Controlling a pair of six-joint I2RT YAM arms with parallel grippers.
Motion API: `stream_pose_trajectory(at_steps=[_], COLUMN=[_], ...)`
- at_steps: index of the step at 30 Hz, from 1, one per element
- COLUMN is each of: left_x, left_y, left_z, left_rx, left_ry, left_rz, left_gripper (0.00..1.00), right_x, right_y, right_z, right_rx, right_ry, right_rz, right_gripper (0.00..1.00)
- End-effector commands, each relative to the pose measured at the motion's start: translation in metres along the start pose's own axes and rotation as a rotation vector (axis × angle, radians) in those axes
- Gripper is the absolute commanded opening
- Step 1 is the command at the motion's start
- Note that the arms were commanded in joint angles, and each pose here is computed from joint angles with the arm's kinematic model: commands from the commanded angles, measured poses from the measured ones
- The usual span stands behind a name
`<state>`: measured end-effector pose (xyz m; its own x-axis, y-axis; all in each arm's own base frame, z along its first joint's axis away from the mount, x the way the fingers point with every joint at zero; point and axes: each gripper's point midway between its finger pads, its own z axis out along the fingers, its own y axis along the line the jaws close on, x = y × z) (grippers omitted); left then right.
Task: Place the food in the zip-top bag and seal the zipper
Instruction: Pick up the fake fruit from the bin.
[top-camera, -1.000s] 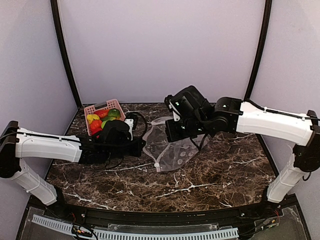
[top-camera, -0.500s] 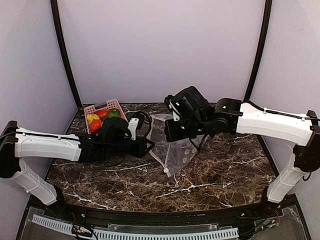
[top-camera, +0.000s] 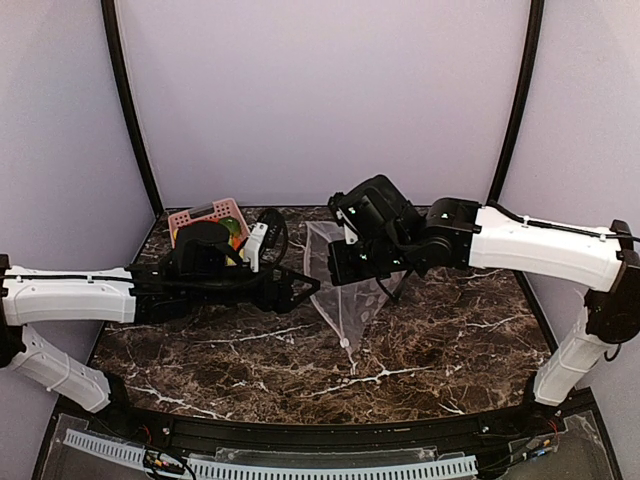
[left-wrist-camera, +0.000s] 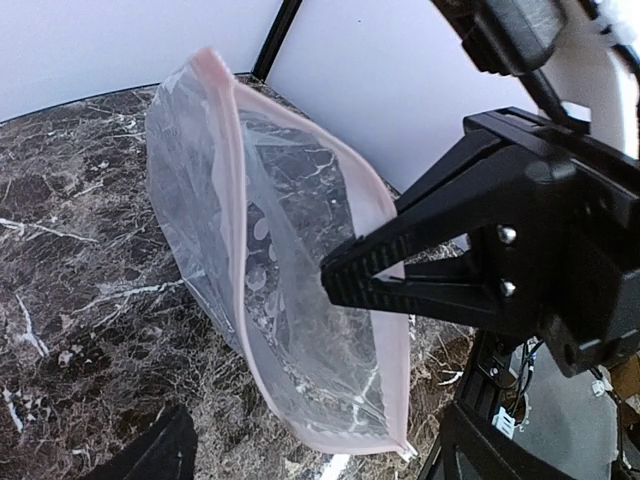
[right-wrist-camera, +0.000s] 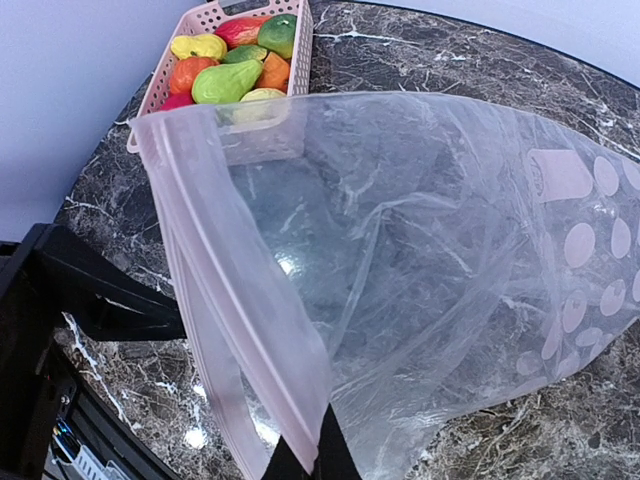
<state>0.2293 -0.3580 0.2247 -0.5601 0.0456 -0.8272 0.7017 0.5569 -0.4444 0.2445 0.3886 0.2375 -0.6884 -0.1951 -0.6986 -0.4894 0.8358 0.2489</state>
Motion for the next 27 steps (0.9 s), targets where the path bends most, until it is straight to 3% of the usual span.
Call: stream_pose_trajectory(at_steps=[1,7,11,21,27], left_x=[0.002,0.001,0.002,-0.017,-0.009], left_y=[0.001,0.015,0.056,0.163,0.224], left_z=[-0.019,-0.033,-0.049,-0.089,-0.104], left_rx=[-0.007,-0.081,-0.241,-0.504,-0.616], left_ry=[0.025,0.087,0.183,0.277,0.317], left_rz=[0.023,0.040,0.047,-0.028,-0.112], left_gripper=[0.86,0.89,0.89,0.90,0.79], right_x=[-0.006,-0.007,-0.008,-0.009,-0.011], right_y=[0.003,0.002,0.001,0.000,0.001], right_z=[0.004,0.005,0.004,0.005,0.005], right_rx=[-0.009,-0.010,-0.010,-0.016,-0.026], right_ry=[-0.022,-0.019,-0.021,-0.022,-0.024], right_rz=[0.016,0.015,0.017,0.020,0.024], right_gripper=[0.00,0.00,0.00,0.00,0.00])
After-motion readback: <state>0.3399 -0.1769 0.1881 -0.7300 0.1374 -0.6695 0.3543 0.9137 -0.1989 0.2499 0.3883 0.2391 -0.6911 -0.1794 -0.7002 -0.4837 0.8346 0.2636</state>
